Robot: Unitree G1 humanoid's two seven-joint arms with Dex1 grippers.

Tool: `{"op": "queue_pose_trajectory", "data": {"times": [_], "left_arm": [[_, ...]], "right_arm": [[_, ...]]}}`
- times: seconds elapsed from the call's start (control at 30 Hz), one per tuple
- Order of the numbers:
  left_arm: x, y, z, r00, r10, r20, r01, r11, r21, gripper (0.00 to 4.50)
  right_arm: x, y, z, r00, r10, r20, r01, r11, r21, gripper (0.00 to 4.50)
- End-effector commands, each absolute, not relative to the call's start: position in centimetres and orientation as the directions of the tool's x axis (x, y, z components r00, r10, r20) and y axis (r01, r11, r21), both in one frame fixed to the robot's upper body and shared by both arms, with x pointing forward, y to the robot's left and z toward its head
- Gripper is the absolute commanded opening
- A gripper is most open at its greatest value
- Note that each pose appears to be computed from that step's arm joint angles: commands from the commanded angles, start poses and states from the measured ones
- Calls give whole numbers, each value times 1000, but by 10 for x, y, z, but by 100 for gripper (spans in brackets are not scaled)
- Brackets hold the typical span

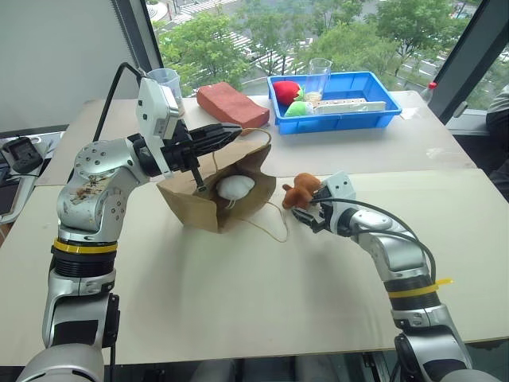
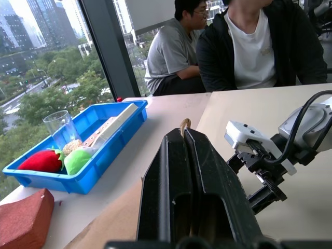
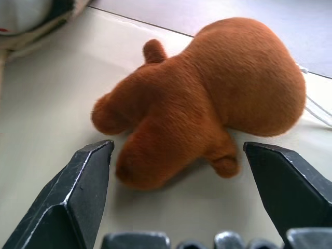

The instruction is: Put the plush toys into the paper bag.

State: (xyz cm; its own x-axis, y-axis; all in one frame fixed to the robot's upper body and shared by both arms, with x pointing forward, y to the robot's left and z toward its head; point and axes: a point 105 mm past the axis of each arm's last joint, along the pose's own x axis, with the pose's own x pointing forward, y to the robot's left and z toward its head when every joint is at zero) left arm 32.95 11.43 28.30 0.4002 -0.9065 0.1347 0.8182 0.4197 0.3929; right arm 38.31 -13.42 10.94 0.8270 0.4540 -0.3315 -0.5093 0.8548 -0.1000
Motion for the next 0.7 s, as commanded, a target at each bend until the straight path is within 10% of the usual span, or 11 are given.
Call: {"op": "queue_pose_trajectory", "data": {"times": [0.03,0.5,0.7], "left_arm": [[326,116,294,403,-902,154,795,428,430,0],[327,118,294,412,-899,147,792,433,429,0],[327,118,293,411,-900,145,793,432,429,0]], "right_arm": [[391,-132,125,854,448,-266,-493,859,-136,446],[390,-131,131,851,472,-231,-511,847,-148,18],[376,-127,150,795,568,-212,-605,766,-216,4]]}}
